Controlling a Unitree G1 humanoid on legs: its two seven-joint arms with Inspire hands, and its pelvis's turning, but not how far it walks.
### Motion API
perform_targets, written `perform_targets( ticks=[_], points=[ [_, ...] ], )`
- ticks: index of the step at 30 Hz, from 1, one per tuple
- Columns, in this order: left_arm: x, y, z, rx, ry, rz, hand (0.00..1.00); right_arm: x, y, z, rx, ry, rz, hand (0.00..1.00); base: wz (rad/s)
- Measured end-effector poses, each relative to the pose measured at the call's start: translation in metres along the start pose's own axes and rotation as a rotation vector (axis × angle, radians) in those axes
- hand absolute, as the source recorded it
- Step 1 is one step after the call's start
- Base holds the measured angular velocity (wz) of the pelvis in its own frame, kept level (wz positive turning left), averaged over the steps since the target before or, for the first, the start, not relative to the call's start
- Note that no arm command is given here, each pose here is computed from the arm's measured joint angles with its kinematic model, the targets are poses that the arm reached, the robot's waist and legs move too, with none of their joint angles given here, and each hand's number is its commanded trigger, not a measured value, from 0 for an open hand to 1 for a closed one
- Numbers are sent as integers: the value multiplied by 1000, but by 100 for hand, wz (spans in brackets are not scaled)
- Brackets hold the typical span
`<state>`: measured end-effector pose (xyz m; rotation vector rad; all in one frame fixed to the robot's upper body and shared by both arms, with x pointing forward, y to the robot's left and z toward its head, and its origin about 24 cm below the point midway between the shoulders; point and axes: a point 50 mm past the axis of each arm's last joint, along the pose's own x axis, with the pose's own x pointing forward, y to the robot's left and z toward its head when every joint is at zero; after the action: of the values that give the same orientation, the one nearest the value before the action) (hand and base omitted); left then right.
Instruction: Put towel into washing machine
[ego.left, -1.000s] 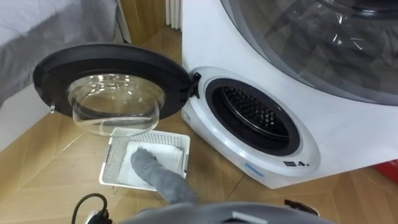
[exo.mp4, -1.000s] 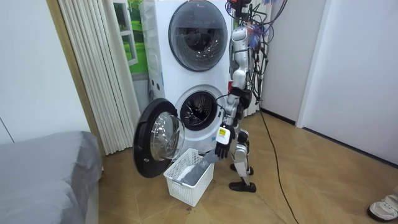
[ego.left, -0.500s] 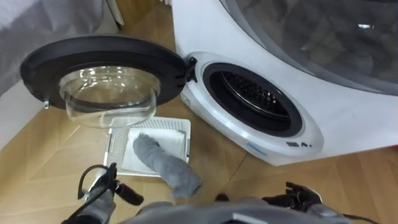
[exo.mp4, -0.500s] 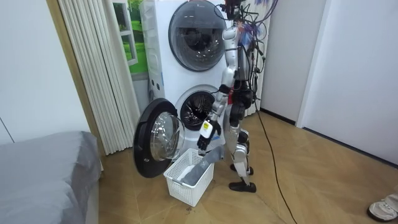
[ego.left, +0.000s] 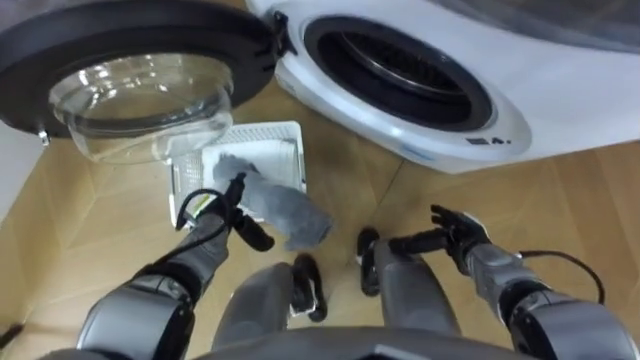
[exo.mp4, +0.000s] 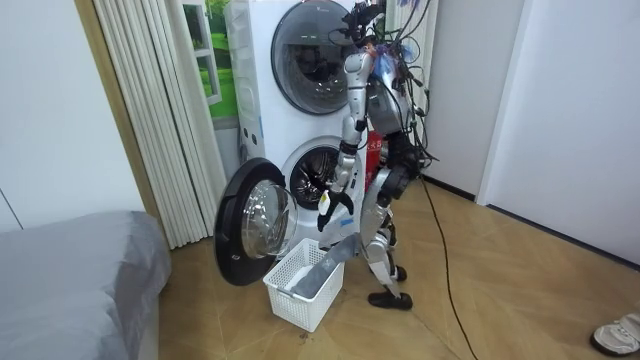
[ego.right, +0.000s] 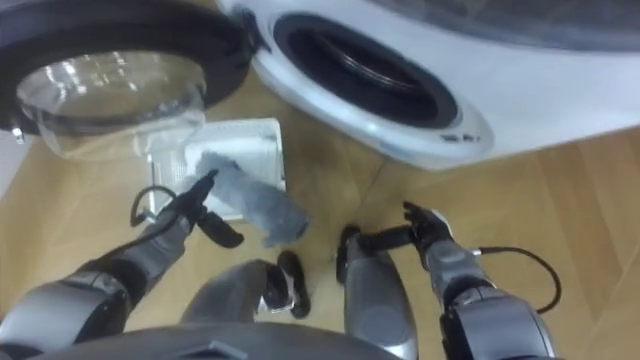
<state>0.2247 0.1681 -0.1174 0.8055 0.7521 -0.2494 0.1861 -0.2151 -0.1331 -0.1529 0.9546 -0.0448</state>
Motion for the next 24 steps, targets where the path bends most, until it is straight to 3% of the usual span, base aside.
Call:
perform_targets(
  ticks=[15,19,24],
  points=[
    [9,42,48,320,-206,179,0,0,13,57,293,-259,123,0,-7],
    [9,65,46,440,-217,248,0,-1,16,66,305,-308,167,0,-9],
    [9,71,46,543,-237,268,0,-5,22,78,317,-375,234,0,-6]
  ],
)
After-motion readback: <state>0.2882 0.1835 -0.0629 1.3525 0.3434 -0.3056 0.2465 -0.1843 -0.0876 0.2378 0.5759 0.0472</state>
